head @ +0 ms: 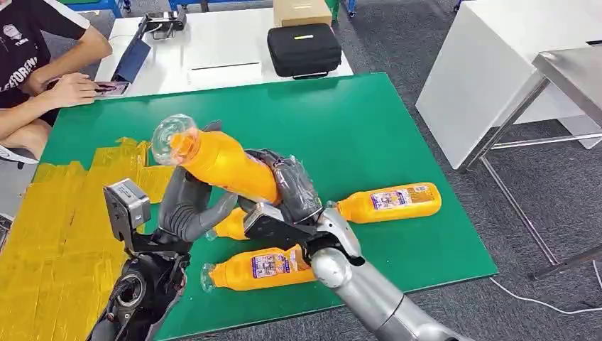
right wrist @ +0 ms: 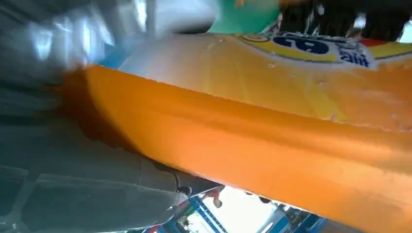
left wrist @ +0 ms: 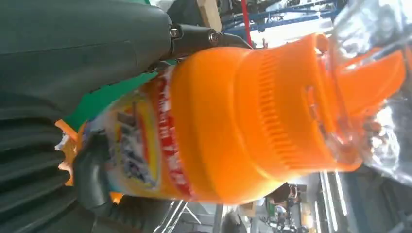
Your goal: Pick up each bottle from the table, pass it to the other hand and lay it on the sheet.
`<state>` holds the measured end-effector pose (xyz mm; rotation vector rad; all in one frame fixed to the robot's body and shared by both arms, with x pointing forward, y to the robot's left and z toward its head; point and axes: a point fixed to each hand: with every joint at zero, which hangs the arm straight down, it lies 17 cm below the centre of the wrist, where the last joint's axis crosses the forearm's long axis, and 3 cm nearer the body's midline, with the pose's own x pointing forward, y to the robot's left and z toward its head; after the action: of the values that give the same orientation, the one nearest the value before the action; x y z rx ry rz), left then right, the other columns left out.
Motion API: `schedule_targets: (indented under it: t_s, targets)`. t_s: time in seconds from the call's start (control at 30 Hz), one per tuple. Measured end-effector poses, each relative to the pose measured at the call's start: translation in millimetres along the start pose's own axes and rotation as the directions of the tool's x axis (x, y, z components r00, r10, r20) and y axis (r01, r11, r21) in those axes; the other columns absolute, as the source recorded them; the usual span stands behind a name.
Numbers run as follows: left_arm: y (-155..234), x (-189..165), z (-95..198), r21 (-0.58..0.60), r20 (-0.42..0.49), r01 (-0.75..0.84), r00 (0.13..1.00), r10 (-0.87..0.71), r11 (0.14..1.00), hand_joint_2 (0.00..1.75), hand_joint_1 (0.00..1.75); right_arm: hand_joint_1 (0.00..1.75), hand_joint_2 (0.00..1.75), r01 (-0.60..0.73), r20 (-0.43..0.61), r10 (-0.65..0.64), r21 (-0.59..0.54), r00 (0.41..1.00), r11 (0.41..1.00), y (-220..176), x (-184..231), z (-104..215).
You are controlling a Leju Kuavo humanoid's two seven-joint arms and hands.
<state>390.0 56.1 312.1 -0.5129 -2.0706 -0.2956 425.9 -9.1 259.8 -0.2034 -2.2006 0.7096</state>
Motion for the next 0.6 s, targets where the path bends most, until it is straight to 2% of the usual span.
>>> schedule_targets:
  t_s: [0.6]
  targets:
    - [23,-2,4,0.073,0.006,0.027,1.000,-0.027,0.997,1.75,0.00,1.75,1.75,-0.008,0.007,0.007,0.173,1.000,0.985,48,8,8]
